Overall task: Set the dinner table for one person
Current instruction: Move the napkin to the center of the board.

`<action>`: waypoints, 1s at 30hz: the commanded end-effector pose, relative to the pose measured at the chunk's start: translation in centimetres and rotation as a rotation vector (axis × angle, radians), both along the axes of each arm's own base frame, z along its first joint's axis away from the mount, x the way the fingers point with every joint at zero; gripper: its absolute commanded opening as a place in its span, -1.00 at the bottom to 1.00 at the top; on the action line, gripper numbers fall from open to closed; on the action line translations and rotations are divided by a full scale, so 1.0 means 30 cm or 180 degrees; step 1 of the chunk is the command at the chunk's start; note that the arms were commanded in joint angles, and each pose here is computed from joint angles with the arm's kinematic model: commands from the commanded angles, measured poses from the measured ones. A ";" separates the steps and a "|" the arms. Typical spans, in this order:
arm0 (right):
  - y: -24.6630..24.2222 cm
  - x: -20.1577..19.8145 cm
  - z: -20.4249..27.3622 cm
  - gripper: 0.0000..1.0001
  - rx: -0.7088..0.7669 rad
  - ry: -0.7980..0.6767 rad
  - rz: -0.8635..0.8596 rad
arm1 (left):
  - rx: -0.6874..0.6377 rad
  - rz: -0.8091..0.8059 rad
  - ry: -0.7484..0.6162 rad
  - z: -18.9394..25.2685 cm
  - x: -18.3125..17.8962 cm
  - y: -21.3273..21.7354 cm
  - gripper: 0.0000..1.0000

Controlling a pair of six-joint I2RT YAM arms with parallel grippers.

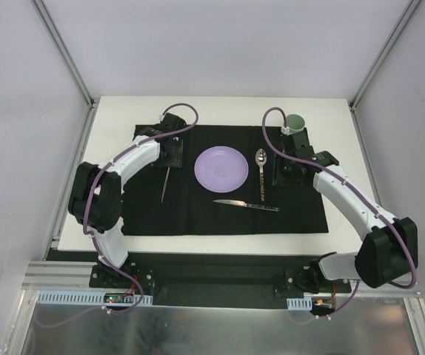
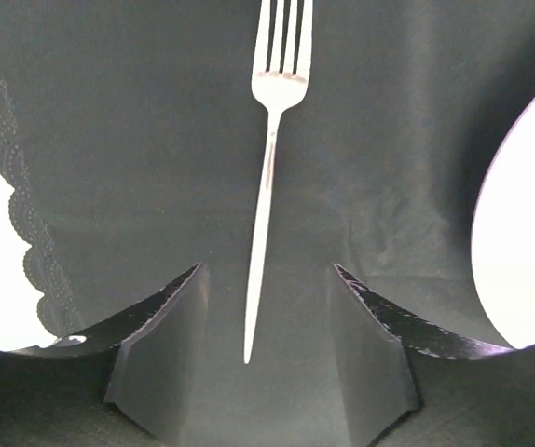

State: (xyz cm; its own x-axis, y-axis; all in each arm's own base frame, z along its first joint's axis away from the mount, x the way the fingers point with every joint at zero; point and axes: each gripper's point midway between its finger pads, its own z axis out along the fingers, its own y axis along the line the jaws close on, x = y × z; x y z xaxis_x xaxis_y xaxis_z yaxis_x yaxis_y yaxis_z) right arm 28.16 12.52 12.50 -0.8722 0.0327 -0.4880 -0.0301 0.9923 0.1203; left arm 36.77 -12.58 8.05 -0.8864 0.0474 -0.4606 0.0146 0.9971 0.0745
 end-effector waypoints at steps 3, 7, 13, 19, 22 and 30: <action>-0.022 -0.045 0.041 -0.21 -0.0007 -0.0084 0.0048 | -0.0040 0.0116 -0.0021 -0.042 0.028 -0.008 -0.04; -0.031 -0.054 0.048 -0.21 -0.0023 -0.0102 0.0035 | -0.0135 0.0113 0.0100 -0.104 0.039 -0.038 -0.10; -0.041 -0.065 0.050 -0.20 -0.0040 -0.0120 0.0027 | -0.0171 0.0151 0.0121 -0.137 0.052 -0.038 -0.14; -0.041 -0.067 0.048 -0.20 -0.0051 -0.0113 0.0034 | -0.0168 0.0191 0.0154 -0.163 0.052 -0.012 -0.15; -0.043 -0.065 0.044 -0.20 -0.0060 -0.0096 0.0022 | -0.0201 0.0223 0.0173 -0.171 0.054 0.006 -0.15; -0.038 -0.063 0.039 -0.20 -0.0045 -0.0080 0.0017 | -0.0232 0.0262 0.0217 -0.196 0.049 0.040 -0.18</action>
State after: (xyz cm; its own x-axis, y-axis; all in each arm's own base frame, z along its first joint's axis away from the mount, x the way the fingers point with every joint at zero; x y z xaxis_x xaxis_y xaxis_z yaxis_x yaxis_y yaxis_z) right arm 26.49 11.64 13.25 -0.8651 0.0272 -0.5009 -0.0364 0.9925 0.1167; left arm 38.19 -11.33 2.22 -0.9161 -0.0486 -0.3979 -0.0652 0.9975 0.0283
